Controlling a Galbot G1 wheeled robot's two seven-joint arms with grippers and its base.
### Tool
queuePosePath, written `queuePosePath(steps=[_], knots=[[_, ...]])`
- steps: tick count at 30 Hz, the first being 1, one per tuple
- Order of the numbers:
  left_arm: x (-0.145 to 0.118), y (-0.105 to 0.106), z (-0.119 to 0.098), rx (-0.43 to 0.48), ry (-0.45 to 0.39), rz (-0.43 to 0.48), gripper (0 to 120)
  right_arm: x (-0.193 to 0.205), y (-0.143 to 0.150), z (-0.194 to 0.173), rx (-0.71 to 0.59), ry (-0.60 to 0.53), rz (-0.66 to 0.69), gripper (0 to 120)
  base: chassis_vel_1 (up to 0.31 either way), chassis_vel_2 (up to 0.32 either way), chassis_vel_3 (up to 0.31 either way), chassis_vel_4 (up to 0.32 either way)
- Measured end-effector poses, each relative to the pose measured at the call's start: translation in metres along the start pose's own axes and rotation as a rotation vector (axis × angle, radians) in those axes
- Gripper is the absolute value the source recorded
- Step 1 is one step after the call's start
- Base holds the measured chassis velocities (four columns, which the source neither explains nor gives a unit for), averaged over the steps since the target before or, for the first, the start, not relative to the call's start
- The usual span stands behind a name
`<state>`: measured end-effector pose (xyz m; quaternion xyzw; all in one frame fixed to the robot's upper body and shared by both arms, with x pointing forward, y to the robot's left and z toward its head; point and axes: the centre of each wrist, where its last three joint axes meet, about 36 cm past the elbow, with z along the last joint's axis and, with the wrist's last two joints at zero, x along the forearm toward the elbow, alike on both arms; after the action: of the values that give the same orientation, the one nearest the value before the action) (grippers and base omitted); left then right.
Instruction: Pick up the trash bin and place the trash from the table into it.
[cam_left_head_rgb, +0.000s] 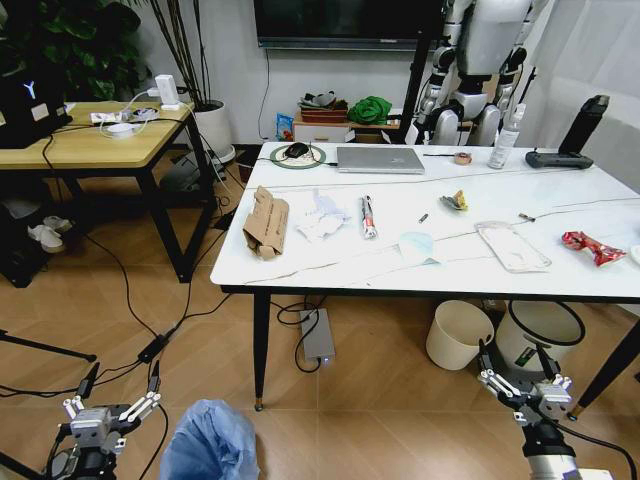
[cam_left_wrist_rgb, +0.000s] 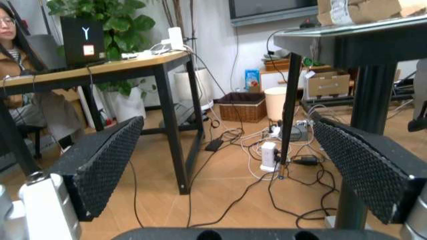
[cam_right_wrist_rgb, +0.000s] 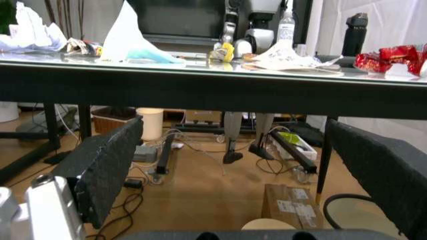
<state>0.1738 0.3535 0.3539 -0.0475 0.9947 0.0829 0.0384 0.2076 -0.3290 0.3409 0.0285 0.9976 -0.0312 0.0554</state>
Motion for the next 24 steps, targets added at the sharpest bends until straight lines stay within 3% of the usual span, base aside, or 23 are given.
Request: queuePosePath(steps=[24], knots=[[0.0015, 0.0004, 0.0034, 0.001, 0.01, -0.01, 100, -0.0029, 0.0063, 0.0048, -0.013, 0.001, 0.0, 100, 0.0, 0.0, 0.0, 0.0]])
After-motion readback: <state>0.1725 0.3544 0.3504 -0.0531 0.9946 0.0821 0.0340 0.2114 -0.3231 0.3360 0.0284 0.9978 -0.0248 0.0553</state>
